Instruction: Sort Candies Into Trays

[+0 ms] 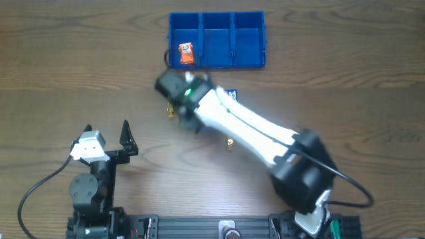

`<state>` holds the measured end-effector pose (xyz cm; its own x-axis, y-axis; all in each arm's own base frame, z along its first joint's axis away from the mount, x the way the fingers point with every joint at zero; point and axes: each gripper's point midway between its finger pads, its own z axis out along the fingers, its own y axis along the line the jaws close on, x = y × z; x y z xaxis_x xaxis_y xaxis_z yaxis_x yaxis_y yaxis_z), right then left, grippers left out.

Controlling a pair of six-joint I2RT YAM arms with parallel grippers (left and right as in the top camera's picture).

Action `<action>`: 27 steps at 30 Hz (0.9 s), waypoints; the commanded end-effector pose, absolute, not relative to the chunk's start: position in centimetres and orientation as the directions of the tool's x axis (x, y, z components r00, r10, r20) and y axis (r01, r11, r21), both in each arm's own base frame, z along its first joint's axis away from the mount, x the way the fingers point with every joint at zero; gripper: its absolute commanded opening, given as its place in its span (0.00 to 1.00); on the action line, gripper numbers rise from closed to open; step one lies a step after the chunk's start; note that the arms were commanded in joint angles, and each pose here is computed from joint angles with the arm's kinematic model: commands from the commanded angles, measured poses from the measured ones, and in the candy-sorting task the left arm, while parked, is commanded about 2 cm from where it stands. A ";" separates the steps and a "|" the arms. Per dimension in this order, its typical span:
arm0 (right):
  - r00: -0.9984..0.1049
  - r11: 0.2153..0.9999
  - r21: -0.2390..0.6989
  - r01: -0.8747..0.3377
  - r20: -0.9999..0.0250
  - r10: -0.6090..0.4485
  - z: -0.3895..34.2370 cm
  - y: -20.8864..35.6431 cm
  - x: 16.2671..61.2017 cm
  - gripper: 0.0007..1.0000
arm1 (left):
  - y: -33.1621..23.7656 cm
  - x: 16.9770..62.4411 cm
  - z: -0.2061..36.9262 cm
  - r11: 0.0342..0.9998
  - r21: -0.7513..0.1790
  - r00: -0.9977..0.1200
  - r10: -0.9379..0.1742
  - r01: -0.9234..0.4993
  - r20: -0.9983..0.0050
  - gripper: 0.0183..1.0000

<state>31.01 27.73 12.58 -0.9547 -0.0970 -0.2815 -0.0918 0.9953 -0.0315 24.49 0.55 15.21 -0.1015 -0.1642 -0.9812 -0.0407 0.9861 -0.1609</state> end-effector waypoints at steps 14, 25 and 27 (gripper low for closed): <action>-0.754 1.000 -0.014 -0.012 -0.657 -0.018 15.9 23.1 52.8 0.27 | 0.8 24.4 13.6 0.988 -0.144 -0.152 -0.152 -0.062 -0.977 1.00; -0.783 1.000 -0.023 0.005 -0.622 -0.010 12.7 22.5 53.6 0.29 | 0.9 24.4 13.6 0.988 -0.144 -0.152 -0.152 -0.062 -0.977 1.00; -0.789 1.000 -0.023 0.002 -0.614 -0.012 12.1 22.6 53.6 0.30 | 0.8 24.4 13.6 0.988 -0.144 -0.152 -0.152 -0.062 -0.977 1.00</action>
